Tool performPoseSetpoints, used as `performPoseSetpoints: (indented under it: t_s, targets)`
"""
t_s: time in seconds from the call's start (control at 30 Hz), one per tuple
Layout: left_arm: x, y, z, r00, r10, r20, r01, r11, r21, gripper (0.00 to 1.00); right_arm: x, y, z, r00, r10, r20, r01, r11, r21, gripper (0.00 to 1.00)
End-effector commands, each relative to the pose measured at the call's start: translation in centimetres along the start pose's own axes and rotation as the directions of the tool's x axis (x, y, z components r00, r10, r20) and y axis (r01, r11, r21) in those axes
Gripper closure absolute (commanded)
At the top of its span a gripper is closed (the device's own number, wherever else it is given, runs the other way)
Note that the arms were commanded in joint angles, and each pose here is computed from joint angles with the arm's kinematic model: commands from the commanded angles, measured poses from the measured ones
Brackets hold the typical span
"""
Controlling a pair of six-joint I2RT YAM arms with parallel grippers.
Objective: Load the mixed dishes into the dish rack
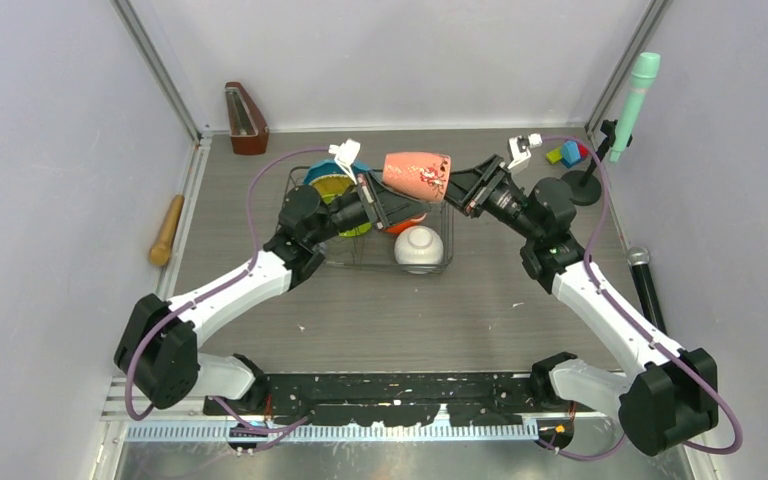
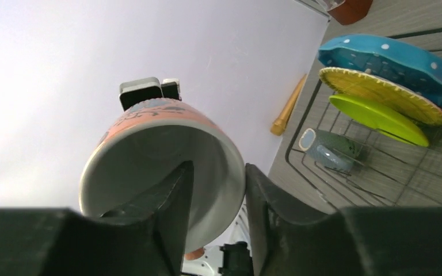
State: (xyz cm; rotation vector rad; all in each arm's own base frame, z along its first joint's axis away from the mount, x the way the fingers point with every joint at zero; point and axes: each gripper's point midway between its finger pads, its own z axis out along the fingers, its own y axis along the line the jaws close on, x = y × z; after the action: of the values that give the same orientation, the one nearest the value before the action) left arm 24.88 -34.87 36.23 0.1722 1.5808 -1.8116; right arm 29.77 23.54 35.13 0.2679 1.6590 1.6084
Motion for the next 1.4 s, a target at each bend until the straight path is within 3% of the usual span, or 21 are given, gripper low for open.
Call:
performPoseSetpoints:
  t_s: [0.0, 0.1, 0.2, 0.33, 0.43, 0.57, 0.67, 0.8, 0.97, 1.07, 1.13, 1.27, 1.37]
  targets:
    - [-2.3, -0.7, -1.3, 0.981, 0.195, 0.014, -0.194, 0.979, -0.069, 1.00, -0.7, 2.8, -0.4, 0.985, -0.170, 0.010, 0.170, 0.984, -0.054, 0.43]
    - [-2.5, 1.8, -3.5, 0.943, 0.324, -0.073, -0.332, 0.911, -0.244, 1.00, -1.4, 0.2, -1.3, 0.965, -0.261, 0.009, 0.259, 0.960, 0.111, 0.35]
    - [-3.2, 4.1, -5.9, 0.879, 0.440, -0.183, -0.476, 0.785, -0.396, 1.00, -2.7, -2.3, -2.6, 0.936, -0.351, 0.012, 0.333, 0.898, 0.288, 0.33]
    - [-2.6, 7.4, -7.9, 0.778, 0.493, -0.391, -0.628, 0.637, -0.447, 1.00, -3.8, -3.8, -4.5, 0.911, -0.411, 0.042, 0.360, 0.840, 0.407, 0.33]
    - [-2.0, 10.0, -9.3, 0.645, 0.547, -0.535, -0.762, 0.512, -0.395, 1.00, -3.6, -3.6, -4.6, 0.901, -0.433, 0.028, 0.390, 0.836, 0.386, 0.36]
    - [-2.4, 10.6, -10.1, 0.459, 0.645, -0.611, -0.886, 0.378, -0.268, 1.00, -2.4, -2.4, -3.4, 0.871, -0.487, -0.065, 0.484, 0.830, 0.277, 0.37]
    - [-1.6, 10.2, -10.3, 0.284, 0.705, -0.650, -0.948, 0.308, -0.080, 1.00, -1.2, -2.6, -2.3, 0.858, -0.484, -0.171, 0.512, 0.831, 0.218, 0.32]
    - [-0.6, 10.2, -10.7, 0.139, 0.719, -0.681, -0.958, 0.271, 0.091, 1.00, -0.6, -2.2, -1.1, 0.828, -0.504, -0.246, 0.550, 0.815, 0.181, 0.24]
    - [-0.9, 12.3, -11.3, 0.059, 0.658, -0.750, -0.940, 0.291, 0.181, 1.00, 2.3, -2.0, -0.6, 0.641, -0.697, -0.321, 0.730, 0.683, -0.025, 0.19]
    - [-0.9, 13.8, -11.3, -0.004, 0.624, -0.782, -0.916, 0.311, 0.252, 1.00, 3.1, -2.2, -0.6, 0.530, -0.783, -0.326, 0.791, 0.595, -0.142, 0.23]
    - [-1.3, 14.6, -11.3, -0.050, 0.612, -0.790, -0.915, 0.288, 0.281, 1.00, 3.7, -2.6, -0.4, 0.494, -0.801, -0.338, 0.797, 0.573, -0.192, 0.23]
    - [-2.2, 16.5, -11.7, -0.061, 0.573, -0.817, -0.906, 0.311, 0.286, 1.00, 5.0, -4.0, 0.2, 0.482, -0.796, -0.366, 0.771, 0.584, -0.256, 0.22]
    - [-2.1, 17.7, -12.2, -0.089, 0.543, -0.835, -0.890, 0.333, 0.311, 1.00, 5.6, -5.3, 0.8, 0.449, -0.828, -0.336, 0.793, 0.542, -0.277, 0.20]
